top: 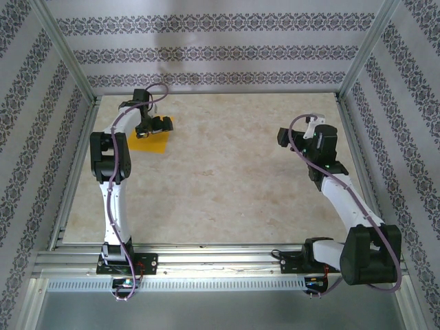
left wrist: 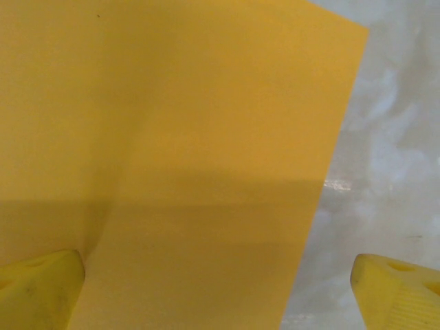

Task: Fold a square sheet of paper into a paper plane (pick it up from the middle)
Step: Move the paper to the center of the table.

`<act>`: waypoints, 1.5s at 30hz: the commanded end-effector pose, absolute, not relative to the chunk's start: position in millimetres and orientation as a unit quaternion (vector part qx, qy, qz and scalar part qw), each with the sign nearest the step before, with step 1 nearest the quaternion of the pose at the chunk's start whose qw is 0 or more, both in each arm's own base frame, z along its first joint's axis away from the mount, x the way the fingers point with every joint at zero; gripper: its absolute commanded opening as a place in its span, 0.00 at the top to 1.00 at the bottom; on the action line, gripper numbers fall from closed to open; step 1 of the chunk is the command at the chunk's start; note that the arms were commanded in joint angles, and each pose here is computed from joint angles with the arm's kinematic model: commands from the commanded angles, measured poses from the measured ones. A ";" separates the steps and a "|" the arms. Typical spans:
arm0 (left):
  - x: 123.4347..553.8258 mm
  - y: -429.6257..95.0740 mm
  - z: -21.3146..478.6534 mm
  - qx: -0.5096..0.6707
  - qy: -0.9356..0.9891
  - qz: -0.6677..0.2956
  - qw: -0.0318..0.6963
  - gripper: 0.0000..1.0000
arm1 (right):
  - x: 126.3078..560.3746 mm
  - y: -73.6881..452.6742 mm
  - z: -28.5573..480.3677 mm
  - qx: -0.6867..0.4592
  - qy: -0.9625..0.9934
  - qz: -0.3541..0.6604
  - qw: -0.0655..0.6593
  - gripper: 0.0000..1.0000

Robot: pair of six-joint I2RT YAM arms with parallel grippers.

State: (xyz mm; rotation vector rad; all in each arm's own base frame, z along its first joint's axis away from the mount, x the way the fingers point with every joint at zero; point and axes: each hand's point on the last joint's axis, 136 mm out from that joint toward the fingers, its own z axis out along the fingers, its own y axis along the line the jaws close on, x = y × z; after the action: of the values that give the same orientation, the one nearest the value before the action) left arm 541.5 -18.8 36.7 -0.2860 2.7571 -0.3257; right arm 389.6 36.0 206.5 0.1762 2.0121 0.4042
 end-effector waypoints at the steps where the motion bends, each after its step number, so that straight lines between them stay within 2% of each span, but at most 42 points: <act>1: 521.9 -22.7 28.9 -0.117 0.975 -0.139 0.126 0.01 | 373.5 59.3 202.2 0.118 0.830 0.323 0.440 0.02; 4: 513.3 -27.1 20.0 -0.125 0.974 -0.151 0.112 0.01 | 371.2 57.8 210.4 0.137 0.787 0.395 0.455 0.02; 9: 497.1 -41.1 7.0 -0.147 0.968 -0.189 0.080 0.00 | 371.0 69.3 196.4 0.123 0.816 0.414 0.385 0.02; 20: 447.8 -69.8 6.6 -0.159 0.962 -0.215 0.049 0.00 | 354.4 111.2 162.8 0.089 0.844 0.417 0.325 0.02; 27: 410.0 -116.0 11.1 -0.182 0.945 -0.263 0.069 0.00 | 338.8 152.2 141.9 0.047 0.872 0.399 0.279 0.02; 36: 368.0 -186.1 13.9 -0.178 0.939 -0.273 0.105 0.00 | 320.8 189.1 129.0 0.003 0.900 0.367 0.234 0.02; 41: 351.1 -211.1 23.8 -0.163 0.937 -0.275 0.139 0.00 | 321.1 172.4 123.3 -0.006 0.925 0.290 0.246 0.02; 45: 356.1 -207.2 64.1 -0.117 0.943 -0.243 0.193 0.00 | 320.8 166.6 134.4 -0.014 0.931 0.249 0.265 0.02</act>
State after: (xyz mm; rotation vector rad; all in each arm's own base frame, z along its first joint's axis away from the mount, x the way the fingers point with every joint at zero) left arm 356.4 -221.5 48.3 -0.3251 2.6650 -0.8108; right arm 321.4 178.8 126.6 -0.0096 2.5132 0.8390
